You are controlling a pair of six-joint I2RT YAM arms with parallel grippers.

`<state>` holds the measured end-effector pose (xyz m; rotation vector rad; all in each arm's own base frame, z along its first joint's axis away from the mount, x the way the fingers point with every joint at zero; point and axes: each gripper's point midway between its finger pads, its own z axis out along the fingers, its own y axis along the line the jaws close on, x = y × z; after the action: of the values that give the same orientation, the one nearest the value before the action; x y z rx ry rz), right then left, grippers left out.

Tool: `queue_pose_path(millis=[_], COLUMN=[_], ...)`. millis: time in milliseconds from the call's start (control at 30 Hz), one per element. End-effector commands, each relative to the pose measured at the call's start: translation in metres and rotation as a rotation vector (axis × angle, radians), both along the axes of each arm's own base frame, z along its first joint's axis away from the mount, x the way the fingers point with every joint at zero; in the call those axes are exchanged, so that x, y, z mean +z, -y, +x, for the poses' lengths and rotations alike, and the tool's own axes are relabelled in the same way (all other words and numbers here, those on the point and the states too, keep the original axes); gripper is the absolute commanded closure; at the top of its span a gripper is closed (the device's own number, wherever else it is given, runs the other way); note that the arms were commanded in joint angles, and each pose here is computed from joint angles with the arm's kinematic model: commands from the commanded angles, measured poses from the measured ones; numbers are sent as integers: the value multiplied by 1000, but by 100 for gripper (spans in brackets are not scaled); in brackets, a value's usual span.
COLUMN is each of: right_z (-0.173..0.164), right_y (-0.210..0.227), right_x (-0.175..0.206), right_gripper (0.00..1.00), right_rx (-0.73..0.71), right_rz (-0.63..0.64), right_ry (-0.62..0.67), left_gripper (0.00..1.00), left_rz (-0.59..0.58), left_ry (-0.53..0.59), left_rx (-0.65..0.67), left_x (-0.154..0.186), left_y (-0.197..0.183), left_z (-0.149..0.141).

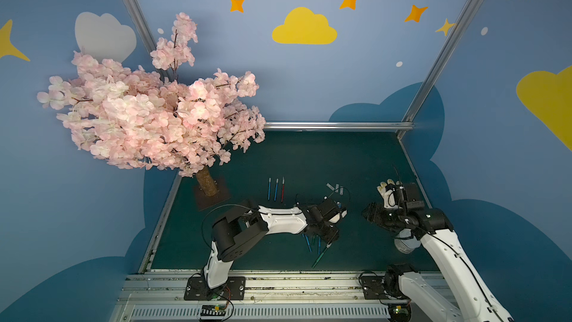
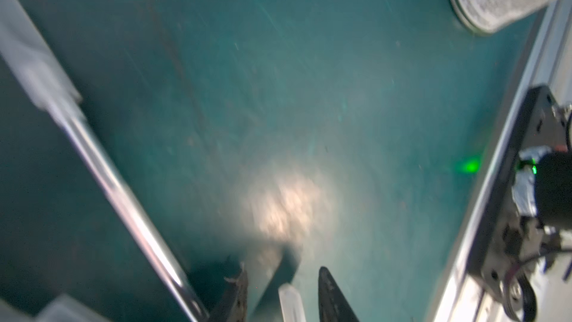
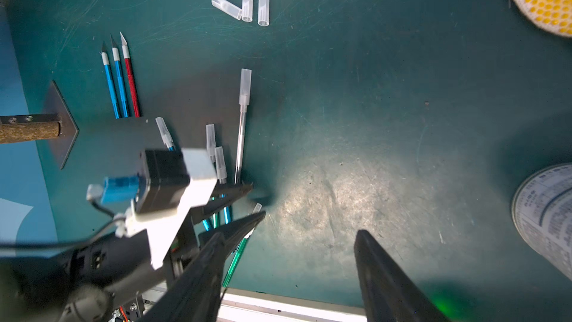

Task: Remove protective caps from carving knives
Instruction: Move the carving knife to the center of the board.

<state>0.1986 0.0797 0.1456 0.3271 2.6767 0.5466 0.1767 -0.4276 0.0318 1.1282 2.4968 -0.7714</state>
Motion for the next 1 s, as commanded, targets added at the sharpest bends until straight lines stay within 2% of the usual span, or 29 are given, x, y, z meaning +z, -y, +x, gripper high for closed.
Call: queue_pose_path(millis=[0, 233, 467, 667, 967], right_z=[2, 3, 3, 4, 3], right_y=[-3, -8, -9, -10, -10], right_x=[7, 8, 8, 9, 9], right_gripper=[33, 33, 33, 33, 33], right_rx=[22, 41, 48, 50, 51], right_rz=[18, 41, 46, 48, 50], right_ry=[34, 47, 46, 48, 49], left_gripper=[62, 63, 64, 66, 70], left_rz=[-25, 49, 195, 275, 324], left_ry=[15, 31, 32, 41, 36], left_rx=[-11, 13, 104, 133, 140], left_x=[25, 35, 20, 6, -5], left_y=[-6, -32, -55, -60, -62], left_z=[-14, -41, -51, -59, -61])
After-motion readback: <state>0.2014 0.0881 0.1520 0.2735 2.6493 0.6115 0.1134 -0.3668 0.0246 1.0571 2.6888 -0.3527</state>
